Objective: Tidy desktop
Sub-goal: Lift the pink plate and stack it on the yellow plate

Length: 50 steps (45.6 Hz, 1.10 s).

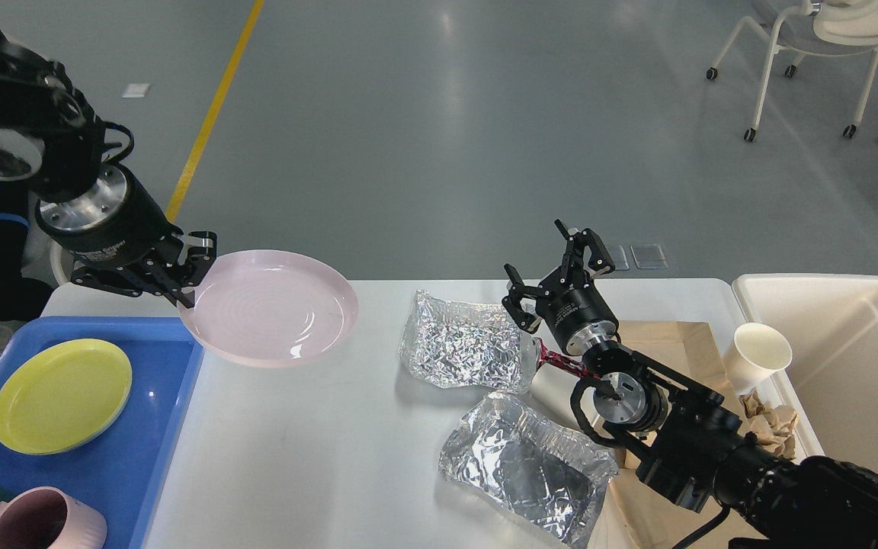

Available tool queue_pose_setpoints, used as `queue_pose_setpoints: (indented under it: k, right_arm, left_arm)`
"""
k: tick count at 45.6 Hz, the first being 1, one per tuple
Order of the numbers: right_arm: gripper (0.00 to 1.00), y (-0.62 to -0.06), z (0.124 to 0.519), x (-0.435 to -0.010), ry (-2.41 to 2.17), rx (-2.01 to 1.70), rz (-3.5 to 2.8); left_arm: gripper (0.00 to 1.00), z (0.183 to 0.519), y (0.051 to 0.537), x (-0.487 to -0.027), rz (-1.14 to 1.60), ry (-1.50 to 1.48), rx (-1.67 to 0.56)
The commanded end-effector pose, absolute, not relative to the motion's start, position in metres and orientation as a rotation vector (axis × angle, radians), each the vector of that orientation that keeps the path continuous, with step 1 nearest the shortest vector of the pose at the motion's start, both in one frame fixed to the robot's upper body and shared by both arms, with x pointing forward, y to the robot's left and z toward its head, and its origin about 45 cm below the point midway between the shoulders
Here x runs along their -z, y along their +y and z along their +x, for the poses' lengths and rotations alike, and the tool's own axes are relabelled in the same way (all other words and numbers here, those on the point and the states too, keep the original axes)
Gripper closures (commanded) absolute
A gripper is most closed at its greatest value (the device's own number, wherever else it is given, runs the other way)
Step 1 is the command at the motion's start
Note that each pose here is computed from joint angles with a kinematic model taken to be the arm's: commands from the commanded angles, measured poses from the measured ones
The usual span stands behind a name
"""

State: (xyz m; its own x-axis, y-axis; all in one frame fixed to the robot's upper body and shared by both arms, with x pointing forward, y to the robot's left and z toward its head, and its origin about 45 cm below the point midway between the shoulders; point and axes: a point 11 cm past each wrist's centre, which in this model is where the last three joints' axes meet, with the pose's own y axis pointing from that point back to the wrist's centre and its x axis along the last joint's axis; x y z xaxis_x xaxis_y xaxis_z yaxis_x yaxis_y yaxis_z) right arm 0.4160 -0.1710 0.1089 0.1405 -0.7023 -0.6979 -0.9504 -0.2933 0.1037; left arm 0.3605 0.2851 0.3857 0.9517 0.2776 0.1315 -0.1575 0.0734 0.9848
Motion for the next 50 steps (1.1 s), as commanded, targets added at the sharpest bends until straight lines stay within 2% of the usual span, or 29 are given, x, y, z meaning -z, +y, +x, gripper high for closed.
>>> queue_pose_setpoints:
  k: [1,7,14,22,30,42,50]
  right_arm:
    - [0.0,-0.171,0.415,-0.108,1.59,-0.942,-2.059]
    - [0.0,-0.17,0.416,-0.109,1.589,-0.939,-2.062]
    - [0.0,-0.171,0.416,-0.109,1.59,-0.938,-2.062]
    - [0.0,-0.171,0.416,-0.109,1.59,-0.938,-2.062]
    - [0.0,-0.17,0.416,-0.109,1.589,-0.939,-2.062]
    - [0.0,-0.17,0.415,-0.108,1.59,-0.941,-2.061]
    - [0.0,-0.17,0.415,-0.108,1.59,-0.941,-2.061]
  left_arm:
    - [1.0,0.351,0.283,-0.421,1.416,0.091,-0.27]
    - [1.0,0.353,0.298,-0.412,1.444,0.121,-0.312]
    - [1.0,0.354,0.334,-0.372,1.458,0.201,-0.431]
    - [1.0,0.351,0.416,-0.323,1.465,0.314,-0.715]
    - [1.0,0.334,0.487,-0.278,1.555,0.392,-0.837]
    - [1.0,0.32,0.524,-0.201,1.627,0.371,-1.092]
    - [1.0,0.313,0.539,-0.172,1.651,0.329,-1.264]
